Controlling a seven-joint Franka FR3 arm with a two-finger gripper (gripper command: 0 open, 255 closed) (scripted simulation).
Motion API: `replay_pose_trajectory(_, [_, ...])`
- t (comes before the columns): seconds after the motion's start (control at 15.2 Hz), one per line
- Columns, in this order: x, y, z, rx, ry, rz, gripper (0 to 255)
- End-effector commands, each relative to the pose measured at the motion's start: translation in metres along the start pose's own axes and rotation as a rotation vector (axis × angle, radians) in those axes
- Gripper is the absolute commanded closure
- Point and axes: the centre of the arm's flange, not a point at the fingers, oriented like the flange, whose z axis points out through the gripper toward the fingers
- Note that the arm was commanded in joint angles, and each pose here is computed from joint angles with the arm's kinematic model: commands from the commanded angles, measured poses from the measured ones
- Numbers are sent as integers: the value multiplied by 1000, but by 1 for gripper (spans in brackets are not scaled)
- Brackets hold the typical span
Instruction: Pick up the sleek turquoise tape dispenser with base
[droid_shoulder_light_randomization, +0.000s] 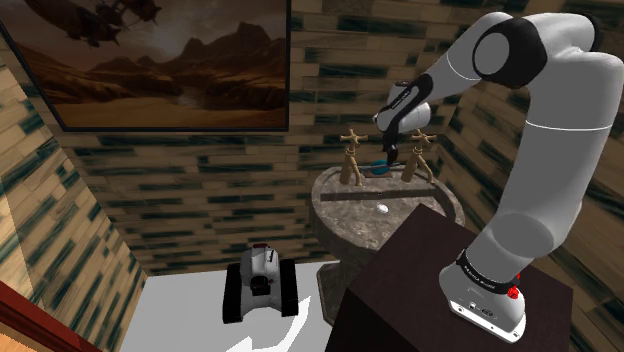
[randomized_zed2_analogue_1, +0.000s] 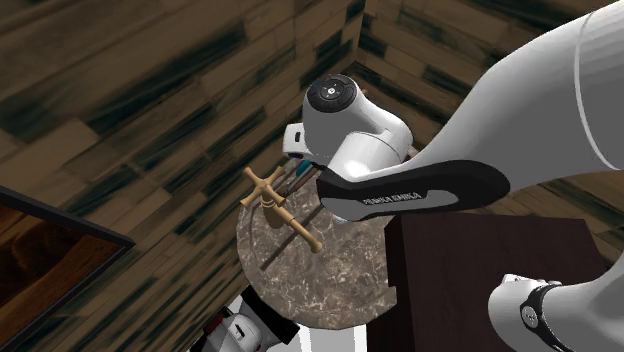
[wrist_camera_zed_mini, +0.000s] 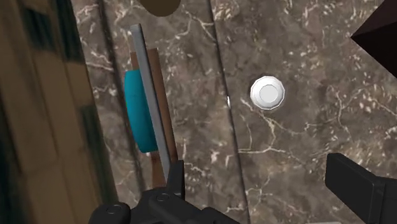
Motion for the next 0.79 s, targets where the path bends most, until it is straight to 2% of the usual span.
replay_pose_trajectory(0.0, [2,15,21,-12,-5,-30,0])
replay_pose_trajectory(0.46, [10,74,86,-51,-24,-128,0])
replay_pose_trajectory(0.73, [13,77,106,-54,-26,-135,0])
